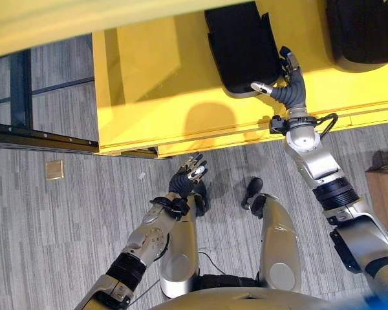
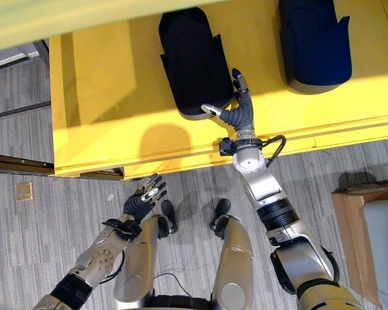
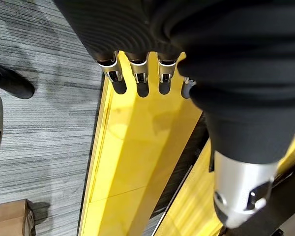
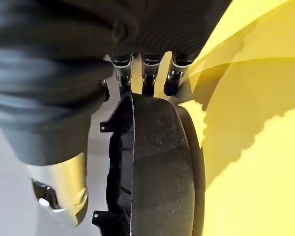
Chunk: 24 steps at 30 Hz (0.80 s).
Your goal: Move parts from the plastic box to the shelf.
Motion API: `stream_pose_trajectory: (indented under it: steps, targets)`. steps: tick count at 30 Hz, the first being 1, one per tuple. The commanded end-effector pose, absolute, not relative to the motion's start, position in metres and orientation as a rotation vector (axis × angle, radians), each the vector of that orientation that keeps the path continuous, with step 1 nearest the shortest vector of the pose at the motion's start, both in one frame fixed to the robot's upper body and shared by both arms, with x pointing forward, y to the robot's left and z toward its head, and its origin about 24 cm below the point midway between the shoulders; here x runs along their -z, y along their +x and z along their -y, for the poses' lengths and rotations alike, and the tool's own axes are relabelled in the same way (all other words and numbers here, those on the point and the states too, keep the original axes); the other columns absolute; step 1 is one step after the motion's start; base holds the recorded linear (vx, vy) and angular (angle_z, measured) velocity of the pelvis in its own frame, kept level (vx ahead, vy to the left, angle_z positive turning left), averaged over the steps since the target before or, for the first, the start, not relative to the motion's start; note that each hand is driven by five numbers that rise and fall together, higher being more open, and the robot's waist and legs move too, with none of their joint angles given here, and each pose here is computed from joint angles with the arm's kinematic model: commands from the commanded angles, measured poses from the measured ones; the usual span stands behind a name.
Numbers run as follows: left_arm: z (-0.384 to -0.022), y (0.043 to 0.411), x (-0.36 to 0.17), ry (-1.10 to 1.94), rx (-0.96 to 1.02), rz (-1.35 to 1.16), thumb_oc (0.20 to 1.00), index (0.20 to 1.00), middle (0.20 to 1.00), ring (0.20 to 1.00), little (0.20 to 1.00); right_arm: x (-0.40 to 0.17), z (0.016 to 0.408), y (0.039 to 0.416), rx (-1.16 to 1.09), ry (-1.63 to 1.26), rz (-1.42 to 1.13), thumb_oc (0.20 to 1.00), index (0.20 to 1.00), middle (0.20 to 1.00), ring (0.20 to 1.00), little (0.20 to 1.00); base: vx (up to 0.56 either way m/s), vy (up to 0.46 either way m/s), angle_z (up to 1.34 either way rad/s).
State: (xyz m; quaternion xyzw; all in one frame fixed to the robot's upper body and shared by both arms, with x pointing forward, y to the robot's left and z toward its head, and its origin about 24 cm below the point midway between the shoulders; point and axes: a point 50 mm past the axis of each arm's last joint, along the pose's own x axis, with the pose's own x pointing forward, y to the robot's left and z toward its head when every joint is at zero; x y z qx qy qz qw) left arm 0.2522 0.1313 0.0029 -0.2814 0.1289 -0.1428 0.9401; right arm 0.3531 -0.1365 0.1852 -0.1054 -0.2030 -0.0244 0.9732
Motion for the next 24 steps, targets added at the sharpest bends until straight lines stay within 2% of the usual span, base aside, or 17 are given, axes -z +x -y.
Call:
stream_pose_trajectory:
  steps: [1, 5, 10, 16, 24]
  targets:
    - [-0.116, 0.235, -0.006, -0.596, 0.353, -0.241, 1.0, 1.0, 1.0, 1.0, 1.0, -0.168, 0.12, 0.346, -0.047, -0.203, 0.368, 1.0, 1.0, 1.0, 1.0, 1.0, 0.0, 0.0, 0.0]
    - [-0.115, 0.235, -0.007, -0.597, 0.363, -0.238, 1.0, 1.0, 1.0, 1.0, 1.0, -0.163, 0.117, 0.343, -0.02, -0.231, 0.369, 1.0, 1.0, 1.0, 1.0, 1.0, 0.0, 0.0, 0.0]
    - [-0.112, 0.235, -0.008, -0.605, 0.351, -0.23, 1.0, 1.0, 1.0, 1.0, 1.0, -0.169, 0.13, 0.343, 0.137, -0.209, 0.434, 1.0, 1.0, 1.0, 1.0, 1.0, 0.0, 0.0, 0.0]
    - [-0.111, 0.237, -0.011, -0.613, 0.339, -0.228, 1.0, 1.0, 1.0, 1.0, 1.0, -0.172, 0.132, 0.34, 0.134, -0.213, 0.456, 1.0, 1.0, 1.0, 1.0, 1.0, 0.0, 0.0, 0.0]
    - [-0.106, 0.237, -0.01, -0.632, 0.331, -0.215, 1.0, 1.0, 1.0, 1.0, 1.0, -0.184, 0.147, 0.334, 0.366, -0.239, 0.598, 1.0, 1.0, 1.0, 1.0, 1.0, 0.0, 0.005, 0.0]
